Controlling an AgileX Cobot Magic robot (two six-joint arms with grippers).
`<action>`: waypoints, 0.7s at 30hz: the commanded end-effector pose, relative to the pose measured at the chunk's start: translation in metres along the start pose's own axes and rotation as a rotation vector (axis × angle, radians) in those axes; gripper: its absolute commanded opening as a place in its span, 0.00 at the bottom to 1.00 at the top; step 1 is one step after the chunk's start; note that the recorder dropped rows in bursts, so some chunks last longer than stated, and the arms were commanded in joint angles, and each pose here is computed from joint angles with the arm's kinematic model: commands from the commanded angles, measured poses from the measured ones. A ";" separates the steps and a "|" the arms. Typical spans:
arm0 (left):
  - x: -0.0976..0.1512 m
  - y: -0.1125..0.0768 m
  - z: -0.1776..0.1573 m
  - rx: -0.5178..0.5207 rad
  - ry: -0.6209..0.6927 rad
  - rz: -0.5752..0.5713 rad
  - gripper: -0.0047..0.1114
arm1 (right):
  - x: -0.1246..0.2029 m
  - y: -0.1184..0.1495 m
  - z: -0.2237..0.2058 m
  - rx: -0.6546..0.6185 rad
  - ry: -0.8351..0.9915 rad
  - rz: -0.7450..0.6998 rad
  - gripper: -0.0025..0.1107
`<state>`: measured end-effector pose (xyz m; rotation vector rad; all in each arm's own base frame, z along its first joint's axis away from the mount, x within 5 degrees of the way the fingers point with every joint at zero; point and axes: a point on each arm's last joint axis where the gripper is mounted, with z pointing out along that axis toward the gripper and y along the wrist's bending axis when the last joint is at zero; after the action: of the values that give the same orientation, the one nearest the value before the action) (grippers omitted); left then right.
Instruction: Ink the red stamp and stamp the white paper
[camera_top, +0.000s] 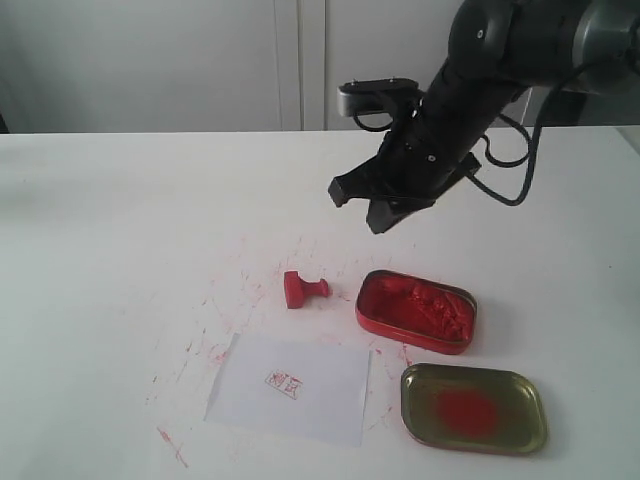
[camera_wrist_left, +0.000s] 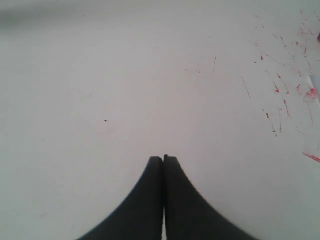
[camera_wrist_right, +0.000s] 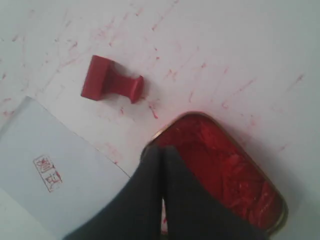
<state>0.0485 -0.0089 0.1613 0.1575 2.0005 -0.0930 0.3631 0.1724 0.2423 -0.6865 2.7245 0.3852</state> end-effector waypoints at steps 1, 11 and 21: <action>0.001 0.000 0.000 0.001 -0.002 -0.009 0.04 | 0.008 -0.011 -0.008 0.115 0.084 0.052 0.02; 0.001 0.000 0.000 0.001 -0.002 -0.009 0.04 | 0.024 -0.048 -0.018 0.147 0.193 0.210 0.02; 0.001 0.000 0.000 0.001 -0.002 -0.009 0.04 | 0.038 -0.089 -0.036 0.185 0.178 0.397 0.02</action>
<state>0.0485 -0.0089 0.1613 0.1575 2.0005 -0.0930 0.3699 0.0834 0.2403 -0.1992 3.0221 0.1732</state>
